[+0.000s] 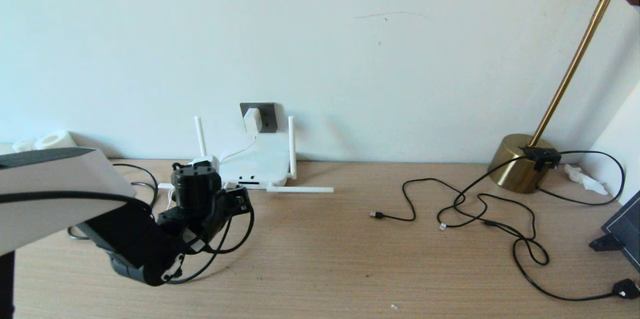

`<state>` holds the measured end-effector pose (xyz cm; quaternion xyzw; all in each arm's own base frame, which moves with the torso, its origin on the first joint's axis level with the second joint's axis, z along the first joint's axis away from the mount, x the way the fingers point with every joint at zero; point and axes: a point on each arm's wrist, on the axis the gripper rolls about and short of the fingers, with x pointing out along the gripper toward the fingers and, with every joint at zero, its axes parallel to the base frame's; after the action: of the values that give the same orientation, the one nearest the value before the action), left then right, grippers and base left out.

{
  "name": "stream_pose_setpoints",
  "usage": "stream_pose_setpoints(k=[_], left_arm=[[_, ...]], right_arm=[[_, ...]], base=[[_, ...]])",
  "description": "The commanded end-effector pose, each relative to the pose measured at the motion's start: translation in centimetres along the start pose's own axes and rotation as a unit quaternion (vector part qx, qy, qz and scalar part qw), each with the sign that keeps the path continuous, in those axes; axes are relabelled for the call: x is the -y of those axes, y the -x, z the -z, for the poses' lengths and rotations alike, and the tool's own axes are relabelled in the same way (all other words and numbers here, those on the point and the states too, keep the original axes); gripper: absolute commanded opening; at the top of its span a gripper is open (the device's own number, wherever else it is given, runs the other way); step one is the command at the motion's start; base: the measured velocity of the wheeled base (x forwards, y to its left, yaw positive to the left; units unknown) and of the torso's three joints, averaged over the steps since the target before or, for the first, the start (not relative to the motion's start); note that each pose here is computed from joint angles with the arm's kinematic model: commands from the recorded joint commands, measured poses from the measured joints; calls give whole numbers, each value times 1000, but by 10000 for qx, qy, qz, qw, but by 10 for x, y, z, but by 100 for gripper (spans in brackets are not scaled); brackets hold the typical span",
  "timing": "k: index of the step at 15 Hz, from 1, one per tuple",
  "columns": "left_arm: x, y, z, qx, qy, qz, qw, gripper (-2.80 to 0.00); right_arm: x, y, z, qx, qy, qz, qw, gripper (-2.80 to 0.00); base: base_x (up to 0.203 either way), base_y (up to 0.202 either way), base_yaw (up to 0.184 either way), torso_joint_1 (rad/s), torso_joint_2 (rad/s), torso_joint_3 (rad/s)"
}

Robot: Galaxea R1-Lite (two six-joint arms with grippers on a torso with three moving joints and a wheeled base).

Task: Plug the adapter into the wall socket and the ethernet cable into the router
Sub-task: Align cable and router interface

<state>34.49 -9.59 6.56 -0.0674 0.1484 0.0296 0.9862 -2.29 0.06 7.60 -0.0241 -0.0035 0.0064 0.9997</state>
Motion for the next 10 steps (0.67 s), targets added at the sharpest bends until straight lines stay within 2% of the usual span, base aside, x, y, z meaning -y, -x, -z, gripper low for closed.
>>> stream_pose_setpoints(k=[1, 3, 10], left_arm=[[-1, -3, 3, 10, -27, -20, 10000, -280], [0, -6, 3, 165, -33, 8, 9999, -280], [0, -8, 5, 151, -31, 13, 9999, -280]], right_arm=[[0, 0, 0, -2, 5, -4, 10000, 0], [0, 0, 0, -2, 5, -4, 10000, 0], [0, 0, 0, -2, 5, -4, 10000, 0]], base=[[0, 0, 0, 0, 0, 0], [0, 0, 0, 0, 0, 0], [0, 0, 0, 0, 0, 0]])
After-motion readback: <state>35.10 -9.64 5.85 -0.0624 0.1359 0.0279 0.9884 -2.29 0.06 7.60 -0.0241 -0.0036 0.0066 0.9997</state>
